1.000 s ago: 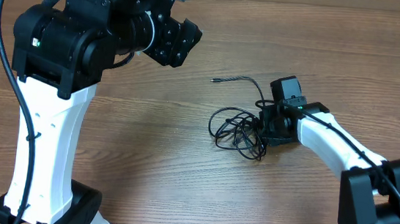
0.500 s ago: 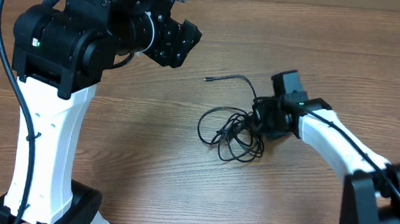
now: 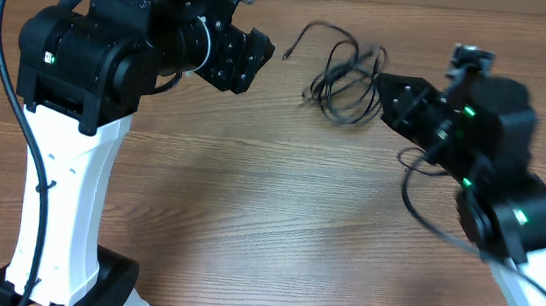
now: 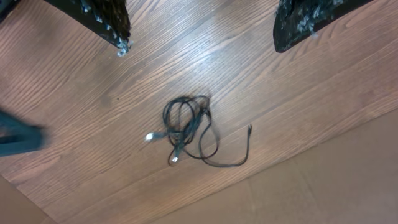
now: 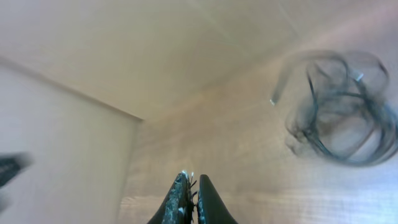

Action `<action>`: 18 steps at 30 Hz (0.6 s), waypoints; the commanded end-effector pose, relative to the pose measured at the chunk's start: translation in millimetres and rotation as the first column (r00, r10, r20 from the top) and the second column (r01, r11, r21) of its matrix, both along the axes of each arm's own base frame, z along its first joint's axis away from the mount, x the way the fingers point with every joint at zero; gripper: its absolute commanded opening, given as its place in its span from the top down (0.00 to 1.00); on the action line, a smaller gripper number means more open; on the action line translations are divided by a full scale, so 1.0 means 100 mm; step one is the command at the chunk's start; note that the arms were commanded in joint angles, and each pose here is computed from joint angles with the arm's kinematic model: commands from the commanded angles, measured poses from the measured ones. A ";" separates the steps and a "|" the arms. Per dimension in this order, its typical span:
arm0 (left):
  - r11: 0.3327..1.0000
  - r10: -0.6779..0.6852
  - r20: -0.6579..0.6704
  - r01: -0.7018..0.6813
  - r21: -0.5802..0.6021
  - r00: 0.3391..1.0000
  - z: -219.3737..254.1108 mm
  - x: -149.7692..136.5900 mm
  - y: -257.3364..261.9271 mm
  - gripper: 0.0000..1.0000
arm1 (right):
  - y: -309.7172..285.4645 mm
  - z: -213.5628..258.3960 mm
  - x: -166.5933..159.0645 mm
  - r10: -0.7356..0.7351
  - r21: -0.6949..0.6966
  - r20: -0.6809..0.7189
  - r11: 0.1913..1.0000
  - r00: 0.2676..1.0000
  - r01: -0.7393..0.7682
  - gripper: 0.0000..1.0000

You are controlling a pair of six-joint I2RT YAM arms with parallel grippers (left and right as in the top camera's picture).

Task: Untangle cables

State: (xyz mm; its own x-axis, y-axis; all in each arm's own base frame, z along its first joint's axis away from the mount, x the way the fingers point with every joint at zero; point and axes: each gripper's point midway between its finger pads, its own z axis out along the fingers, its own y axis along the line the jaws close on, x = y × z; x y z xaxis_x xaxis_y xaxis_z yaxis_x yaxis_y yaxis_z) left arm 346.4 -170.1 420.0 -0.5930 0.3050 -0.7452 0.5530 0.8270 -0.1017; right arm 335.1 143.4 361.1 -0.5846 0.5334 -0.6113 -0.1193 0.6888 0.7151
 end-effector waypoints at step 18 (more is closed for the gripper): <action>0.999 -0.005 -0.010 0.005 0.037 1.000 -0.06 -0.01 0.02 0.34 | 0.39 -1.29 0.98 0.280 -0.437 -0.010 0.862 0.960 -0.256 0.00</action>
